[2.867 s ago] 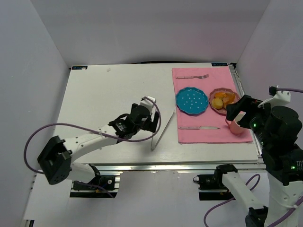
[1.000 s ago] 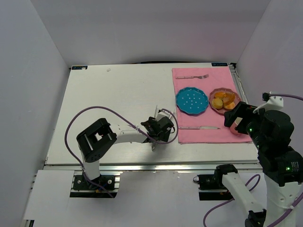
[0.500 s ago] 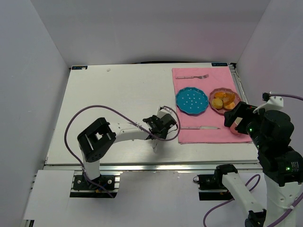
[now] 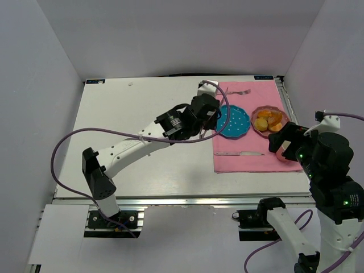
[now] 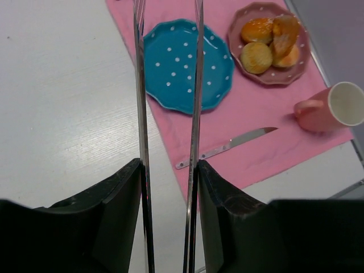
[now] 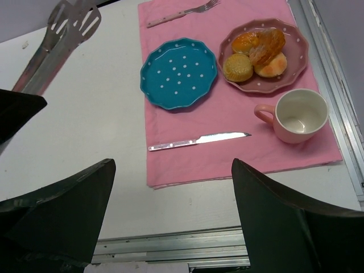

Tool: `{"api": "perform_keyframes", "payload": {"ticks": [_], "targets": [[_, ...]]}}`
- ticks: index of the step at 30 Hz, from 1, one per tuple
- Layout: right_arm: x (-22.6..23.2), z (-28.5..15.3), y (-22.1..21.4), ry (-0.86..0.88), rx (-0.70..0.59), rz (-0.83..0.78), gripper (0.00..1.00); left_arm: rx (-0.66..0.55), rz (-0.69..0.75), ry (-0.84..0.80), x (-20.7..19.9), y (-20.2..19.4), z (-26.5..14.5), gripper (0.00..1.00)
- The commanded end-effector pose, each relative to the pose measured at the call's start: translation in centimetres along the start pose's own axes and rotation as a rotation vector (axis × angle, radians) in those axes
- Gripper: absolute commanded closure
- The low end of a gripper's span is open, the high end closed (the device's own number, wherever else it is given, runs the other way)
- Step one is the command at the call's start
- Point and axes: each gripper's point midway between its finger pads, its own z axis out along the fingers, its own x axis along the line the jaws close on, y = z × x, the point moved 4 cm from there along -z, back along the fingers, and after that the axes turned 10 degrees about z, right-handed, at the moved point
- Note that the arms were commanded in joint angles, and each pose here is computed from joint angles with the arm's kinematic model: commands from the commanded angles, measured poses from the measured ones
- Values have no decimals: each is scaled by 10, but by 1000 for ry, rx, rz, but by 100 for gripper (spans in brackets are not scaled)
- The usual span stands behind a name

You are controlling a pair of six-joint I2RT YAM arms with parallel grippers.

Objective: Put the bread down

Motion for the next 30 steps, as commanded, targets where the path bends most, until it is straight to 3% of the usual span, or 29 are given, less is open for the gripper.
{"api": "perform_keyframes", "payload": {"ticks": [1,6,8,14,30], "targets": [[4,-4,17,-3,-80,41,11,38,51,-55,-4,7,-12,48],[-1,-33,51,-72,-247,142,11,60,195,-194,-33,22,2,45],[3,-49,71,-73,-316,159,11,121,285,-224,-42,9,20,45],[8,-85,107,-73,-436,190,11,80,356,-278,-59,15,44,44],[8,-87,112,-76,-462,203,11,72,388,-394,-95,-19,99,39]]}}
